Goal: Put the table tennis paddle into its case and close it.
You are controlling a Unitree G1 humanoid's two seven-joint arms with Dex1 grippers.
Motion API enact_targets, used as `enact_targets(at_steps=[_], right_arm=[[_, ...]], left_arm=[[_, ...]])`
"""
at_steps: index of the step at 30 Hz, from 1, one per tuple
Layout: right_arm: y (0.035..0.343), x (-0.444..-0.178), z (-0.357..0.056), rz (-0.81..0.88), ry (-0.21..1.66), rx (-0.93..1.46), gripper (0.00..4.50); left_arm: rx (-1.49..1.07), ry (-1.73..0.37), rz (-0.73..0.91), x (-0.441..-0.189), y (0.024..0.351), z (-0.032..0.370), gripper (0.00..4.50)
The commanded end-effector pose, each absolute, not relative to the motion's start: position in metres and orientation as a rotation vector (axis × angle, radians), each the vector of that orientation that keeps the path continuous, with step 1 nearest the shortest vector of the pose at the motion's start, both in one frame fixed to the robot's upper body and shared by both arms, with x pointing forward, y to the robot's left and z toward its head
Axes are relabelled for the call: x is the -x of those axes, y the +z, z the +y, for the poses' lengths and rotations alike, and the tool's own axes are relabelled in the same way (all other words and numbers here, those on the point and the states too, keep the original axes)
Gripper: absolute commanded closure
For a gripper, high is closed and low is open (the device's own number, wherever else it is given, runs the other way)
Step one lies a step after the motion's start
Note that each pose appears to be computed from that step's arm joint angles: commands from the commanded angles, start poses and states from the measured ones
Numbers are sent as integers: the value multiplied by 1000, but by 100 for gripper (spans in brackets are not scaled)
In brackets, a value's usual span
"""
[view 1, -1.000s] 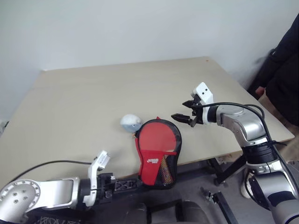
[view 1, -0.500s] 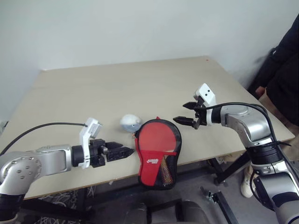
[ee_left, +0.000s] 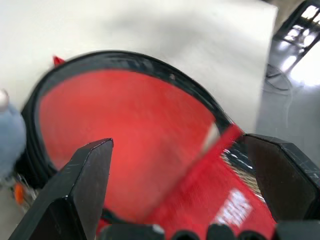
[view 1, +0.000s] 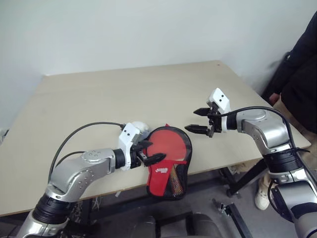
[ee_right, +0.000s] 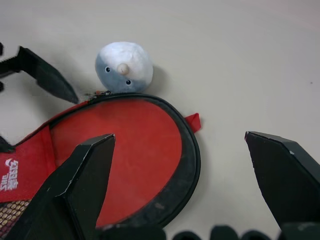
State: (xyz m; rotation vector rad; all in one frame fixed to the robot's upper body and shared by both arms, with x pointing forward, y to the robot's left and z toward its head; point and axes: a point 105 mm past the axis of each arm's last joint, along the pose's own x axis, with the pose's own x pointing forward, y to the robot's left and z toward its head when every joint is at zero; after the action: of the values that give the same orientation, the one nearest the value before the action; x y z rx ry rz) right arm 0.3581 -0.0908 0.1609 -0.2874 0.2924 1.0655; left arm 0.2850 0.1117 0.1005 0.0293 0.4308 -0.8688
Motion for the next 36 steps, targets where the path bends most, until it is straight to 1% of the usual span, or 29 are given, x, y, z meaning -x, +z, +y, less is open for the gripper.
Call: enact_targets(at_steps=[1,8,19,22,28,36], right_arm=[[177,-365,-92,230,1038,300,0],[180,-370,-92,219,1017,294,0],[182,-372,-87,209,1029,284,0],[182,-373,-86,212,1028,277,0],[183,-378,-85,223,1031,261,0],[185,-390,-71,232,1068,250,0]], left_arm=[[-62,-860,389,-291,101,102,5],[-79,-824,457,-285,79,93,5],[-187,-745,403,-294,69,85,5],[-206,-734,417,-292,63,85,5],[-215,-724,418,-292,60,85,5],[-241,-684,431,-290,54,92,5]])
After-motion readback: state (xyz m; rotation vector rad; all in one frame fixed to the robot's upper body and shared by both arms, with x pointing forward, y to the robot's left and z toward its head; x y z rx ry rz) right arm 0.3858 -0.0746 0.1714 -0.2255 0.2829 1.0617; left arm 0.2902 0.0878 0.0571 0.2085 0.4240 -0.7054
